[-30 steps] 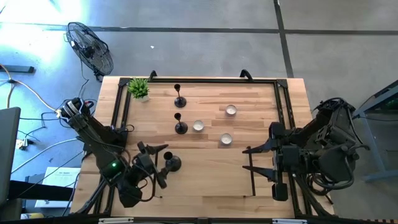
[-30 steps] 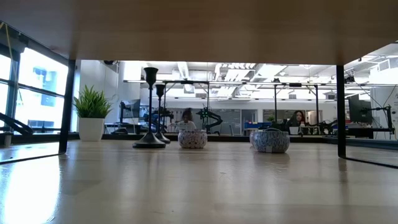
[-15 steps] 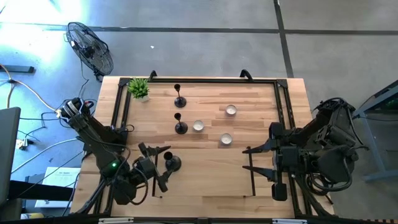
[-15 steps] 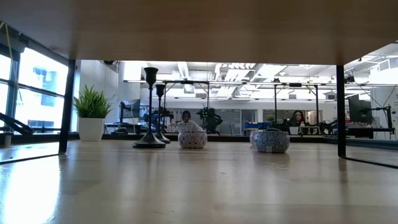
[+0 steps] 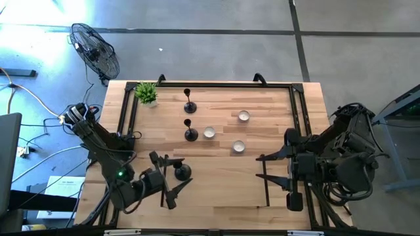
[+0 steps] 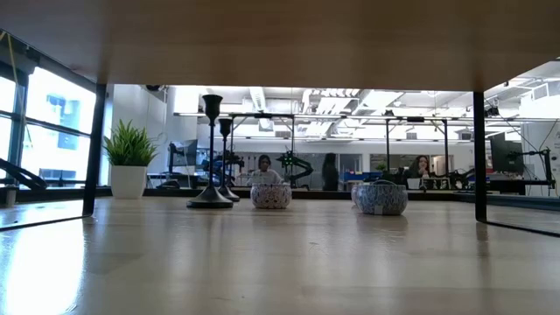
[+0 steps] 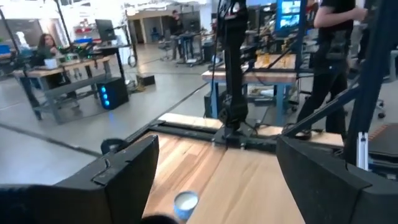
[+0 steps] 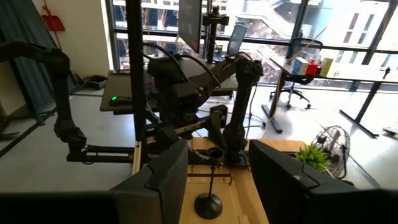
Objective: Pick & Place candle stick holders
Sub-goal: Put the red scented candle on the shelf
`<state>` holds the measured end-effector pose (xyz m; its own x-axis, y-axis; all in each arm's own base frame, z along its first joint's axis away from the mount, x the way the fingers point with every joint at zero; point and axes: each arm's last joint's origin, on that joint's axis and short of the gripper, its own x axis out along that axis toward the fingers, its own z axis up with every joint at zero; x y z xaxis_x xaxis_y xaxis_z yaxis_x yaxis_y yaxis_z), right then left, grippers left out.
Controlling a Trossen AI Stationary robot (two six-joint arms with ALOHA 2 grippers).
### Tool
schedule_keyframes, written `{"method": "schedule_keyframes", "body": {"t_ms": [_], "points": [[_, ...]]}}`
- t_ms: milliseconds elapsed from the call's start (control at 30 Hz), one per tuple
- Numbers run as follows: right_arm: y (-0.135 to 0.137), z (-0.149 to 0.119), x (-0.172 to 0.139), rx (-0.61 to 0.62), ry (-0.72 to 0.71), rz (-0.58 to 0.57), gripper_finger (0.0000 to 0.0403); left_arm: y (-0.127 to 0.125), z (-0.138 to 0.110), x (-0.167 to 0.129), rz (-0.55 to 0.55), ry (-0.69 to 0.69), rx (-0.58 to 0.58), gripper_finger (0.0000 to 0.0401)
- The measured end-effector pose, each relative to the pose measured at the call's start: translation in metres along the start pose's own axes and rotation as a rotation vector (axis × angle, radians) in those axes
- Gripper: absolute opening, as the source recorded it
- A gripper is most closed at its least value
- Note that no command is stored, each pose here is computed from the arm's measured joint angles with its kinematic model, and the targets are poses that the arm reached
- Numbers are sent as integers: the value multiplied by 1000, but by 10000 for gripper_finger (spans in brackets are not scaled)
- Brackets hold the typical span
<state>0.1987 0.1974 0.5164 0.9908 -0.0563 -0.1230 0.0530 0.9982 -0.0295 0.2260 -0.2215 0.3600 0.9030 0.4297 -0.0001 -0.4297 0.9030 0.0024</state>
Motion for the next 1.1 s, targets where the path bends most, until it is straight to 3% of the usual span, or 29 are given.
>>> {"method": "schedule_keyframes", "body": {"t_ms": [233,467,667,967,1100], "points": [[0,0,0,-27,-1,-7,165,2,20,-1,-10,-75,32,320],[-3,0,0,-31,-11,-93,165,4,28,-1,-16,-109,95,320],[-3,1,0,-148,-13,-122,165,13,44,-4,-9,-133,131,320],[-10,11,-3,-418,-6,-369,165,75,120,-20,95,-144,-20,319],[-22,18,-6,-494,0,-403,165,109,150,-28,162,-115,-82,319]]}}
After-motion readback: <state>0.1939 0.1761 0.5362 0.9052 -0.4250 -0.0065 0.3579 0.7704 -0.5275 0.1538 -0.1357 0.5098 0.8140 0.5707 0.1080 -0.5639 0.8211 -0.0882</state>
